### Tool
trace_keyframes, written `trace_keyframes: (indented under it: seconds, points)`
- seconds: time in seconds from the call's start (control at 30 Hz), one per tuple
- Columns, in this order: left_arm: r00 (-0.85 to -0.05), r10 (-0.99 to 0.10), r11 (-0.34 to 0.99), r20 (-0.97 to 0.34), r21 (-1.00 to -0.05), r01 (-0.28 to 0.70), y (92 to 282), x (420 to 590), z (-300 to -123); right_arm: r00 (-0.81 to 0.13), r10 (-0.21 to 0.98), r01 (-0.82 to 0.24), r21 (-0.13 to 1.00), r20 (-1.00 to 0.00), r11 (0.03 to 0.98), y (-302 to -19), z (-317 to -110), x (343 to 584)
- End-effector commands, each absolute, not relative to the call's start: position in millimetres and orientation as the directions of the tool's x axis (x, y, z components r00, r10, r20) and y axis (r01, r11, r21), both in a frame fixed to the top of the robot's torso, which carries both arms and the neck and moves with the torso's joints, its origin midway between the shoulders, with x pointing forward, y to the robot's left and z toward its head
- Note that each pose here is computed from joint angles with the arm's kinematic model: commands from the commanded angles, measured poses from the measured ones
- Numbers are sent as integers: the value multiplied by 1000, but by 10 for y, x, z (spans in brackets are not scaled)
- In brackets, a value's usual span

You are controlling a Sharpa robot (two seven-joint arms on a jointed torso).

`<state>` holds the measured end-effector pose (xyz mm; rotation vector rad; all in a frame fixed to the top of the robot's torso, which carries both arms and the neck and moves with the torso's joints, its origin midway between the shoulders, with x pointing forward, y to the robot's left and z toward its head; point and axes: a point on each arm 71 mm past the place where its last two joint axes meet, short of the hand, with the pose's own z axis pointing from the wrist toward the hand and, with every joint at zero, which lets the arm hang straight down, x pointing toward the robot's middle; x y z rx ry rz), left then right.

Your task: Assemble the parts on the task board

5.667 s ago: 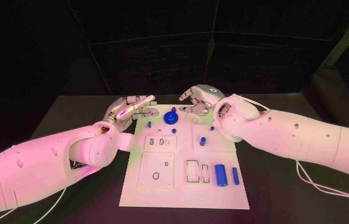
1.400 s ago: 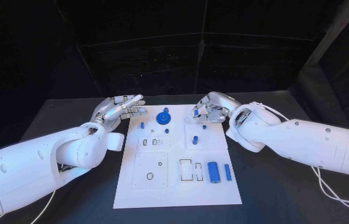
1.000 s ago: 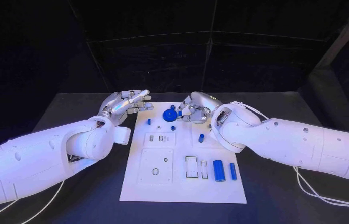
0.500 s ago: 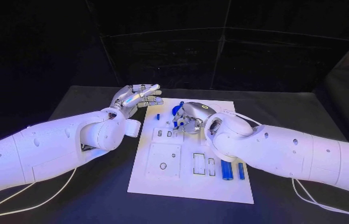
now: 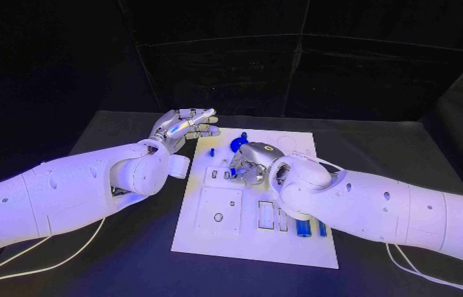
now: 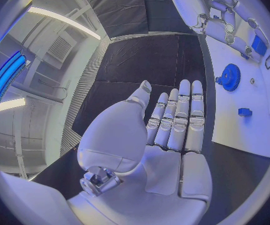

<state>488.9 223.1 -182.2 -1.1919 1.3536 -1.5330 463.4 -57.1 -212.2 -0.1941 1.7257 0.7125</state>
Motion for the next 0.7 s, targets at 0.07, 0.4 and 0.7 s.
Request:
trace_keyframes:
  seconds: [0.07, 0.4, 0.7]
  points:
    - [-295, -941, -162, 164, -986, -34, 2210, 4890, -1801, -289, 212, -481, 333, -934, 811, -568, -2164, 4632]
    - [-296, -941, -162, 165, -986, -35, 2206, 4894, -1803, -300, 203, -473, 330, -932, 817, -574, -2209, 4625]
    - [-296, -941, -162, 165, -986, -34, 2208, 4895, -1803, -306, 186, -467, 317, -934, 825, -604, -2225, 4621]
